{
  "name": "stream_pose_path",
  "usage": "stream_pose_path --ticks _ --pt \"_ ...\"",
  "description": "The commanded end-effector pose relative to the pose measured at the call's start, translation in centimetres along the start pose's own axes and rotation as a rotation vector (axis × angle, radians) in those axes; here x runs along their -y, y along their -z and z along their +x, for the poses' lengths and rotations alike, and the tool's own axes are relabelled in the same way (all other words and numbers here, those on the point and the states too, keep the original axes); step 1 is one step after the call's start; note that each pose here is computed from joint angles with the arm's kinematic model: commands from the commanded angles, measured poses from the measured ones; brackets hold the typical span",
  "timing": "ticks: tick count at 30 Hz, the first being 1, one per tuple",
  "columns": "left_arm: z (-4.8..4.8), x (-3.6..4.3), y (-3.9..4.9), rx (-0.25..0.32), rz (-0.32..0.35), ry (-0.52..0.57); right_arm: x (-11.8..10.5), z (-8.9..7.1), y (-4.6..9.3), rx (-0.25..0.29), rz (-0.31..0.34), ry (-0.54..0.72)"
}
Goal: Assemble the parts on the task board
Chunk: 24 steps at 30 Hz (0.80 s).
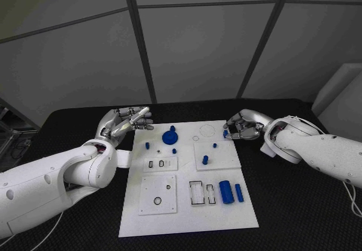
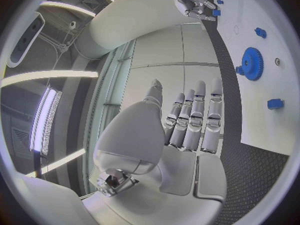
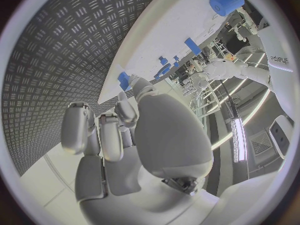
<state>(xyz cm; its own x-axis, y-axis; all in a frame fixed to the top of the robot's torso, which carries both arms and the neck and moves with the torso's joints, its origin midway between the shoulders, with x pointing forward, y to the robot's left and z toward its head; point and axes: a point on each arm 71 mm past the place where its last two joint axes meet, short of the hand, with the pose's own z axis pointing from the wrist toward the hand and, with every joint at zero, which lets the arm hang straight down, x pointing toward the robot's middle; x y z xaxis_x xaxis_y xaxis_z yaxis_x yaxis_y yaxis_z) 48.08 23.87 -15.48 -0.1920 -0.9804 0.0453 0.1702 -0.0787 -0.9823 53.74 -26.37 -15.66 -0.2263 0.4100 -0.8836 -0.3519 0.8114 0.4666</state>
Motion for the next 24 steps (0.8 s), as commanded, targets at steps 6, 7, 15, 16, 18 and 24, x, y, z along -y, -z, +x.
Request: stream_pose_path --ticks 6,7,15,16,18,24 --pt "0.11 0.17 -0.09 -0.009 0.017 0.005 0.00 0.36 -0.13 -0.025 0.001 0.025" --pt "0.11 0.17 -0.09 -0.009 0.017 0.005 0.01 0.39 -0.14 -0.026 0.001 0.026" --pt "0.10 0.14 -0.12 -0.009 0.016 0.005 0.02 0.49 -0.22 -0.025 0.004 0.027" --pt "0.10 0.14 -0.12 -0.009 0.016 0.005 0.03 0.50 -0.24 -0.025 0.005 0.028" --pt "0.10 0.13 -0.13 -0.009 0.016 0.005 0.03 0.52 -0.27 -0.024 0.006 0.028" --pt "0.12 0.12 -0.14 -0.009 0.015 0.006 0.01 0.54 -0.40 -0.016 0.012 0.029"
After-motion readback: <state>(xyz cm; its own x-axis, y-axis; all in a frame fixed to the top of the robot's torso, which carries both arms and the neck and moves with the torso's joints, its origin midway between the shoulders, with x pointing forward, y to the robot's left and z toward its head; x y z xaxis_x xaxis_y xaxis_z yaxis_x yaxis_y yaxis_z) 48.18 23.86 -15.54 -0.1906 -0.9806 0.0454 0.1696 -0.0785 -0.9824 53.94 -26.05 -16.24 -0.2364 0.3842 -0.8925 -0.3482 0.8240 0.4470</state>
